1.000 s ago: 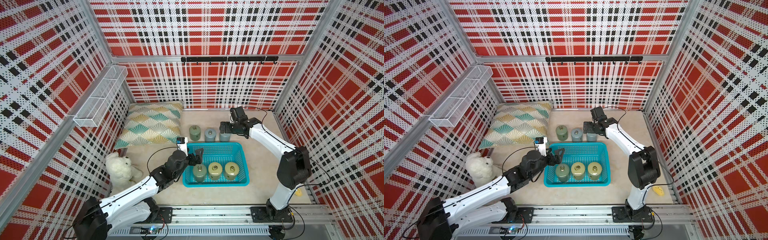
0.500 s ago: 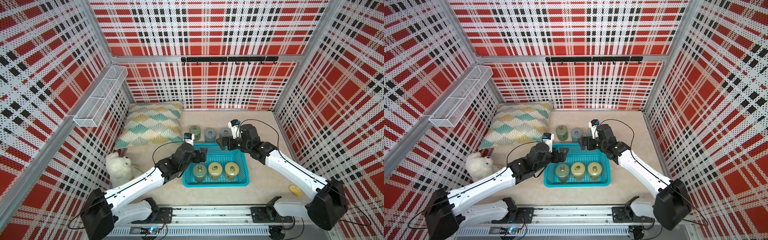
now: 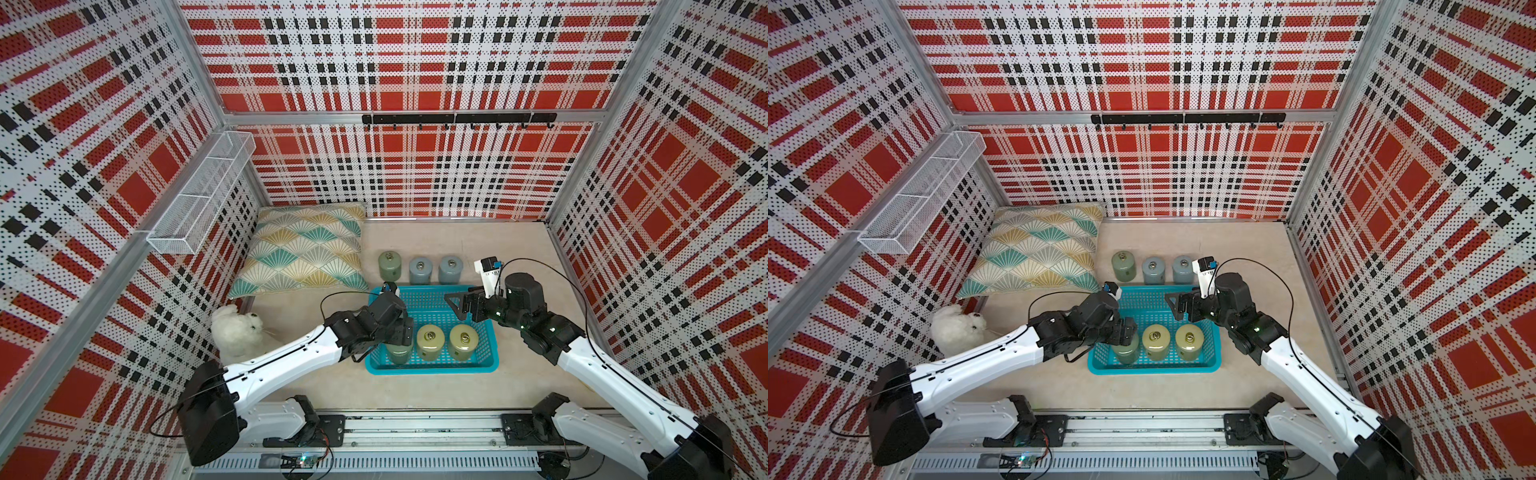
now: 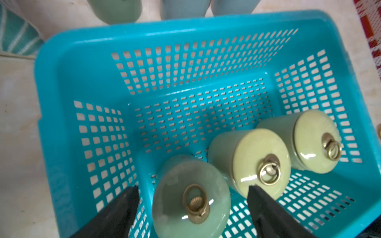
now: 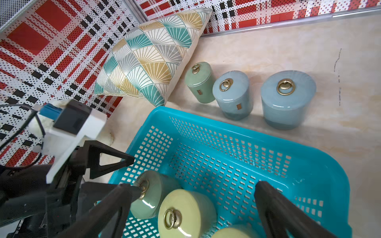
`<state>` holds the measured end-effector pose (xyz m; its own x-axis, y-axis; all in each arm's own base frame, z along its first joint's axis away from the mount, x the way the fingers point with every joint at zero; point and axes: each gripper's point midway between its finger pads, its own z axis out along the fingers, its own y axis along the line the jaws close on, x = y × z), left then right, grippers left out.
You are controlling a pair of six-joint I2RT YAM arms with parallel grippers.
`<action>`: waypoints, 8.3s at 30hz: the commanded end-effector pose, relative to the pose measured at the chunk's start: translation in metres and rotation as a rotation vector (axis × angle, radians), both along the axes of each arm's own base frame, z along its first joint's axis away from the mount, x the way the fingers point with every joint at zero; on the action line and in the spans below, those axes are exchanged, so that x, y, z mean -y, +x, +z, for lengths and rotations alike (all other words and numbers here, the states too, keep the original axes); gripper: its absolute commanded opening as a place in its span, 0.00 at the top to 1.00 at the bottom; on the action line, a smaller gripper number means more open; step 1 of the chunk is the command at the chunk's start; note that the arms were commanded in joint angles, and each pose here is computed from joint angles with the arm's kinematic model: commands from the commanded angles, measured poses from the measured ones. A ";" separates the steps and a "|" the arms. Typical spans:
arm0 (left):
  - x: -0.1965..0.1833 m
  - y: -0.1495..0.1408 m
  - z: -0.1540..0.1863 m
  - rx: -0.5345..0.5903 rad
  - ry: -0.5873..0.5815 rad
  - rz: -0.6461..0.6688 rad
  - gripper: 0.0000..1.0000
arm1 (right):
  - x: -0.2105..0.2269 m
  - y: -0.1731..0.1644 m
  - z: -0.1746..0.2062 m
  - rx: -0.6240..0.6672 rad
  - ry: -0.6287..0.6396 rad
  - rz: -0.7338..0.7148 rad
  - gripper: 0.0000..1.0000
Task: Take the tea canister out of the basket
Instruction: Pick up the tea canister from the basket, then move the tea canister to the center of the board, then place the tea canister at the center of the board, then pick up the tea canister from the basket.
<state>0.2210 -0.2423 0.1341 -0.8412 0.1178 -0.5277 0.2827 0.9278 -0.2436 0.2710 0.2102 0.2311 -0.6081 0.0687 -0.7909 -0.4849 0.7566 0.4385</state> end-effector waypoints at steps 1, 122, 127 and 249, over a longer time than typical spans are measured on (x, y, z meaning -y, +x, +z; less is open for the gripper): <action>-0.002 -0.018 -0.006 -0.077 0.047 -0.020 0.11 | -0.006 -0.004 0.015 0.035 0.044 0.030 0.00; -0.043 0.380 0.034 0.251 0.089 0.311 0.31 | -0.032 -0.021 0.004 0.099 0.035 0.055 0.00; -0.036 0.377 0.012 0.204 0.093 0.278 0.31 | -0.033 -0.019 -0.001 0.084 0.019 0.054 0.00; -0.038 0.012 0.096 0.453 -0.494 0.107 0.00 | -0.073 -0.045 -0.089 -0.250 -0.485 0.150 0.00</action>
